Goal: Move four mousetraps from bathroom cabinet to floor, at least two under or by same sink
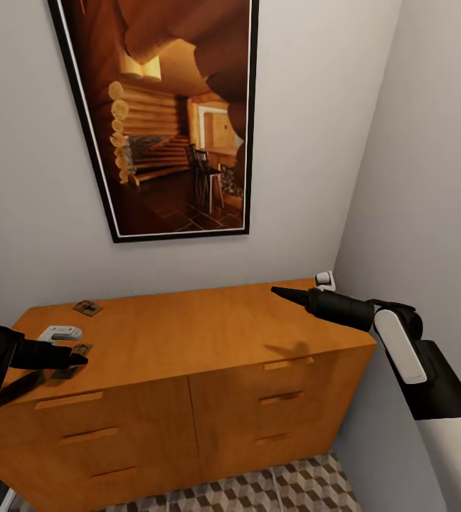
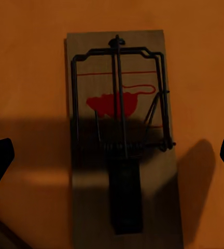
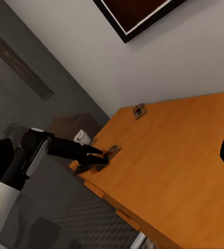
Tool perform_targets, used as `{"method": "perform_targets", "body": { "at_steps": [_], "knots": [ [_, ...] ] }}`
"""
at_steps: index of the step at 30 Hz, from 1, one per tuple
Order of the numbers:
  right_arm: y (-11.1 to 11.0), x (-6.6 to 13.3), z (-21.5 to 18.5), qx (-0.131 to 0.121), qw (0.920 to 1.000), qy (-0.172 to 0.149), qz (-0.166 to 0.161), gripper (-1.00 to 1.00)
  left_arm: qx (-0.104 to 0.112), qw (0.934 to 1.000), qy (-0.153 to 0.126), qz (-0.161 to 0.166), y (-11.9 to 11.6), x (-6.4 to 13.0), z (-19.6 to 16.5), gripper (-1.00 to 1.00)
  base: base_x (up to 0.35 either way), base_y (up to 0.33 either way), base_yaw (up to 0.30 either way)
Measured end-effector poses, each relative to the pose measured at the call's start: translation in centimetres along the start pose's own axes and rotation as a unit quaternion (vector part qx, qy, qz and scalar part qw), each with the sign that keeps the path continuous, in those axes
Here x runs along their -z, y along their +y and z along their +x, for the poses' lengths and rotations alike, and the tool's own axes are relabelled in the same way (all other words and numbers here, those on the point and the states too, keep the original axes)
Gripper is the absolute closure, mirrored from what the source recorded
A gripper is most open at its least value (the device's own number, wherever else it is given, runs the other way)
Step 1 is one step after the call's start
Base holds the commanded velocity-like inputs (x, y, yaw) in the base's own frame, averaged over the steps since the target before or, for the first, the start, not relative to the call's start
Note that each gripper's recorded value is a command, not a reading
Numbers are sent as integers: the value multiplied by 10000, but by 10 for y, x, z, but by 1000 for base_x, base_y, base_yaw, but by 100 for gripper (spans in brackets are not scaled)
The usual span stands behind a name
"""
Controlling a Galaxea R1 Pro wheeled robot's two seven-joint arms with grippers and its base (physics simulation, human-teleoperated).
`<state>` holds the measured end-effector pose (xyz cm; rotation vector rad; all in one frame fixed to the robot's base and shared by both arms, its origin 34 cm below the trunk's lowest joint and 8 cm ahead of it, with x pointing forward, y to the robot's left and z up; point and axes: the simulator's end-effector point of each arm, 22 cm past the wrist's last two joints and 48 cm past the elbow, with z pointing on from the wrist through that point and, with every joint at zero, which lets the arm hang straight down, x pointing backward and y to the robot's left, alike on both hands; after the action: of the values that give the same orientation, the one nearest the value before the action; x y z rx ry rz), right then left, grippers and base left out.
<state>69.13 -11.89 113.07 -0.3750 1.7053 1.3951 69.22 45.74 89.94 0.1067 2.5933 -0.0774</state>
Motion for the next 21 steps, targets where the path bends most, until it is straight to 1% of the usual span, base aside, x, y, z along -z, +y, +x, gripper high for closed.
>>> {"method": "perform_targets", "body": {
  "at_steps": [14,21],
  "knots": [
    [-13,0,16,4,10000,-1,-3,-100,-127,9996,-218,-100,2,-6,-4,-100,0,0,0],
    [-14,1,16,5,10000,0,1,-100,-116,9996,-223,-92,1,-6,-5,-100,0,0,0]
  ]
}}
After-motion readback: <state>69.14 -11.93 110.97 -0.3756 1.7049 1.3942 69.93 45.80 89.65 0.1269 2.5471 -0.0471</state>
